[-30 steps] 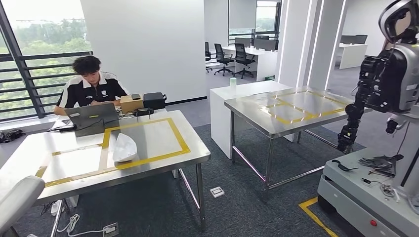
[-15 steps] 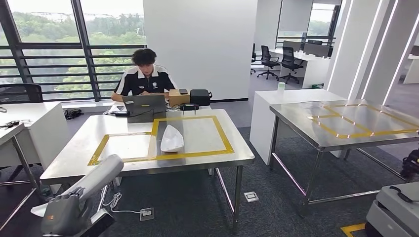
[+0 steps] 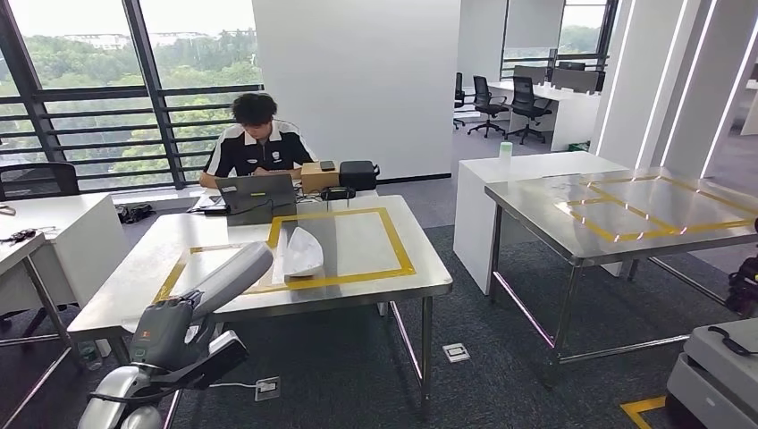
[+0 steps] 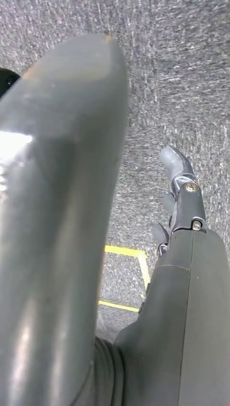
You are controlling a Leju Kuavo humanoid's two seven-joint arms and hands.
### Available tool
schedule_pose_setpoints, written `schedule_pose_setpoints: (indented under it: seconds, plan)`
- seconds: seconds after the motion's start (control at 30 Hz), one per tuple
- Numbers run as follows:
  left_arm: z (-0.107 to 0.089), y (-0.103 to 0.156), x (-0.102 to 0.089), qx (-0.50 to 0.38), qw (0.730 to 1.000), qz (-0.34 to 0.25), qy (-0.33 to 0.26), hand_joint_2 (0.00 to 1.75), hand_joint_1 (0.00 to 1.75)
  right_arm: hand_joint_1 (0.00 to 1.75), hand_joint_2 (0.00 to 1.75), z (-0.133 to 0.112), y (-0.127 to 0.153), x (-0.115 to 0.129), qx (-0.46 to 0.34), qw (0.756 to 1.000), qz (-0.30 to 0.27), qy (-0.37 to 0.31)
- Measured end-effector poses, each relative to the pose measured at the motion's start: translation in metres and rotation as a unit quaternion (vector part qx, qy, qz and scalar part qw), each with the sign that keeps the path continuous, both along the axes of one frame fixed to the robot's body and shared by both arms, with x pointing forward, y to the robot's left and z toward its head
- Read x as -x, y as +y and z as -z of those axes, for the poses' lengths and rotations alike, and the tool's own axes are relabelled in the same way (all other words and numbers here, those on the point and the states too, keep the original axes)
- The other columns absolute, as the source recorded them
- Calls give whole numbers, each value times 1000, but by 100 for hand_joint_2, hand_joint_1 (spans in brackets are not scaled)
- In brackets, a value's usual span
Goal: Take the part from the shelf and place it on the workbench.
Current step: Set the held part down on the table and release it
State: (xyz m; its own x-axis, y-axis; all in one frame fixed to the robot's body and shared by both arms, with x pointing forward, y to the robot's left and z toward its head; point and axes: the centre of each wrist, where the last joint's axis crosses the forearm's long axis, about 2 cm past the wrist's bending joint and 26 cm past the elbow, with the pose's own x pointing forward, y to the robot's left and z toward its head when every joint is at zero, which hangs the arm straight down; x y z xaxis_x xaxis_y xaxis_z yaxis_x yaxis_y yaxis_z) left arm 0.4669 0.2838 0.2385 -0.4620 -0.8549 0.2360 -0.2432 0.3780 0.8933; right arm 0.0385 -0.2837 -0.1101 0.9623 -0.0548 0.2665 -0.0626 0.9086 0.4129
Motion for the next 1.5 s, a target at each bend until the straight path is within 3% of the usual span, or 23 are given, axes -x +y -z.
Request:
schedule_pose_setpoints:
  seconds: [0.43,0.97,1.5]
  plan:
    - [0,-9,-2,-7,1000,5,3,175,148,0,0,0,0,0,1,1000,-5,-4]
    - [14,7,3,-15,1000,-7,11,175,148,0,0,0,0,2,3,1000,-11,-1]
    - [14,9,3,-18,1000,-15,13,175,148,0,0,0,5,2,-3,1000,-10,-1]
